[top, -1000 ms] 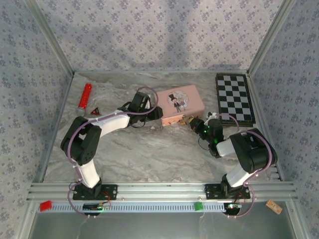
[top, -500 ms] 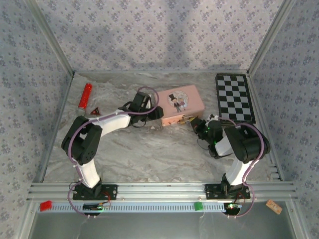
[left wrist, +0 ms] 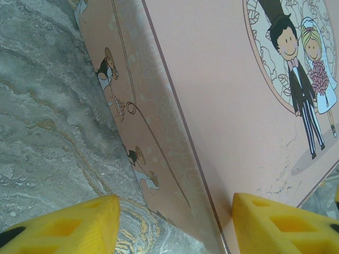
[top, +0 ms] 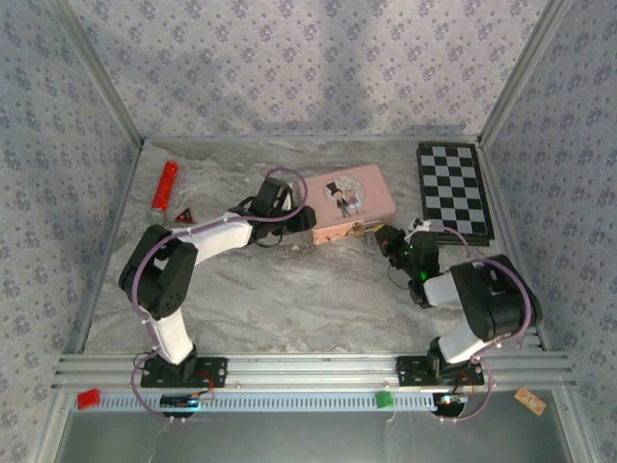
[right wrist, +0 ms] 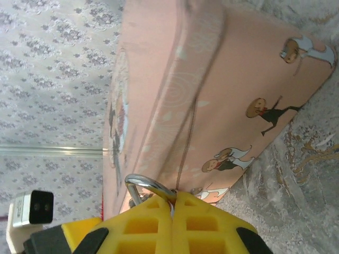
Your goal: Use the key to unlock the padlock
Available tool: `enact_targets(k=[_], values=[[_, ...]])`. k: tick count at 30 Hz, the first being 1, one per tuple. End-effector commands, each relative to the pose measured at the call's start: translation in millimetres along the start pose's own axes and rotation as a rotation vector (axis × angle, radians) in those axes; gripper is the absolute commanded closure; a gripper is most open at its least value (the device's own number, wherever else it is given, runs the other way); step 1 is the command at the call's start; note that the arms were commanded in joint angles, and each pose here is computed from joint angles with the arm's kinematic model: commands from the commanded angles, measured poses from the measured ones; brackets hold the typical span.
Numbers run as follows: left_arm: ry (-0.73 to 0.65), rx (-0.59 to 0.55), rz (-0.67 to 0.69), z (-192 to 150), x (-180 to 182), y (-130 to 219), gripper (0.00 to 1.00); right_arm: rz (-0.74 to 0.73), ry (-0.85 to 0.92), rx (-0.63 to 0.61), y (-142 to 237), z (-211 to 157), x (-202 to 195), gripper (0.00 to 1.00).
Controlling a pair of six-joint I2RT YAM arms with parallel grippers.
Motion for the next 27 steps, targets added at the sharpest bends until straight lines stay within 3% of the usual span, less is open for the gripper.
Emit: enact_targets(k=[1,10,19,27], values=[[-0.01,0.013,0.032,0,1,0,0.42,-0.092,0.108,0.007,13,-1,-3,1.0],[-0.046,-0.048,0.015,2,-1,13,0.41,-0.227,0.299,0.028,64,-1,-1,1.0],[-0.075,-0.139,0.019,-17,9,31,0.41,-0.415,0.389,0.097,111,-6,-1,1.0],[-0.099,-0.235,0.064,-34,21,57,0.4,-0.523,0.42,0.165,108,-5,-15,1.0]])
Point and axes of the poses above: each hand's point on the last joint's axis, 136 mm out from that joint toward the fingers, its own y axis back along the fingers, its own x axis along the line the jaws close on, z = x × y, the point moved 6 cm from there along y, back along the fingers, and after that the axes turned 15 degrees about -y, right-handed, at the moved point
